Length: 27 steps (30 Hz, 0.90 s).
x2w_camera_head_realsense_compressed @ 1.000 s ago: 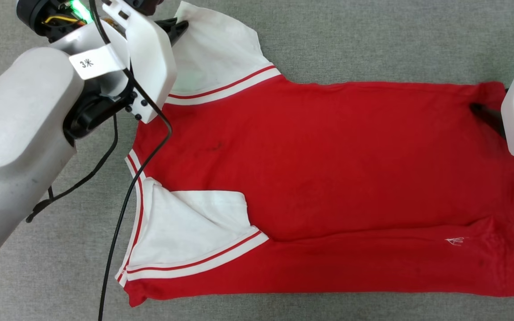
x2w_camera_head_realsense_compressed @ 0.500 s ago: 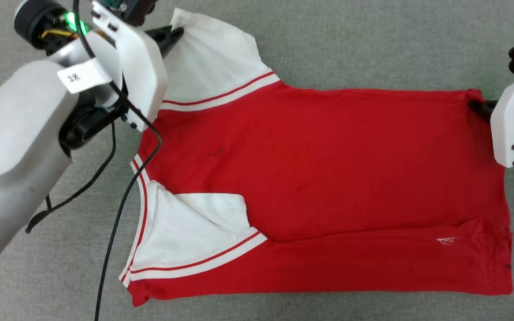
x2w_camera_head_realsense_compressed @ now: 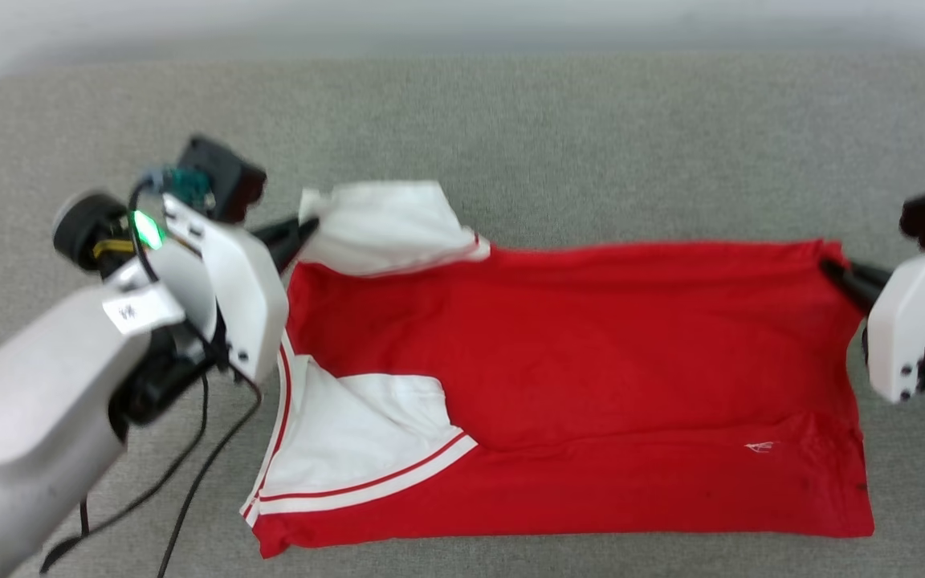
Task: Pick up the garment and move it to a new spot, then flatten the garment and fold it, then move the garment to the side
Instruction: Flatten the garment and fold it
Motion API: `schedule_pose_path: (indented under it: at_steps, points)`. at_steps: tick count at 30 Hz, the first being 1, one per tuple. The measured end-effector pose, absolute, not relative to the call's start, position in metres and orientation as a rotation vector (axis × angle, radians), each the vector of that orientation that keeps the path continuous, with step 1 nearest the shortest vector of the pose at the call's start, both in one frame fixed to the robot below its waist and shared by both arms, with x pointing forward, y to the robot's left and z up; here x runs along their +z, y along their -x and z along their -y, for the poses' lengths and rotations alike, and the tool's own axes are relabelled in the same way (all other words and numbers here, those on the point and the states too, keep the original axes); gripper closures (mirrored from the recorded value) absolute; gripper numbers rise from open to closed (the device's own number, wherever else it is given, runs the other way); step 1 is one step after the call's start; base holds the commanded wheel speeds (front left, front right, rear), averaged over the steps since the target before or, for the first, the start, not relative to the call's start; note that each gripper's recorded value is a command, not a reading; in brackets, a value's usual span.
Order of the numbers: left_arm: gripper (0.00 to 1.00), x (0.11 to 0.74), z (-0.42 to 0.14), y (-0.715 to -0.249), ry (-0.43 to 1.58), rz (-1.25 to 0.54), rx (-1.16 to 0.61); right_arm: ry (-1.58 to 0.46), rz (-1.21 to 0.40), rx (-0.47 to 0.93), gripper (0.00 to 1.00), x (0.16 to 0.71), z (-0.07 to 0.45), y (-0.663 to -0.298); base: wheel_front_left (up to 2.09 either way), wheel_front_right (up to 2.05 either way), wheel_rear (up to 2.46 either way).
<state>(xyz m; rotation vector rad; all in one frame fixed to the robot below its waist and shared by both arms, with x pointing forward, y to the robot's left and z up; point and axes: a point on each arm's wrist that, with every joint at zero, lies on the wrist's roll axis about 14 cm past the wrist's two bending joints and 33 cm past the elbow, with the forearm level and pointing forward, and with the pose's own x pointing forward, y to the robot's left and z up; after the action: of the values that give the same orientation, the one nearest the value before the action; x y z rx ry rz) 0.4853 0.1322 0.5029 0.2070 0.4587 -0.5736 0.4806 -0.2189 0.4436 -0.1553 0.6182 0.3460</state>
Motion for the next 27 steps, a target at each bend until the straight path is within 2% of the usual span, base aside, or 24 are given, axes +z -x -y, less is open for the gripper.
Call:
schedule_pose_path:
  at_steps: [15,27]
  points:
    - [1.0,0.453,-0.143,-0.388,-0.088,-0.611,-0.518,0.065,-0.605,0.335,1.0,0.43,0.22,-0.406,0.0,0.0,0.0]
    - [1.0,0.412,-0.153,-0.355,-0.06,-0.729,-0.47,-0.044,-0.68,0.307,1.0,0.399,0.215,-0.362,0.0,0.0,0.0]
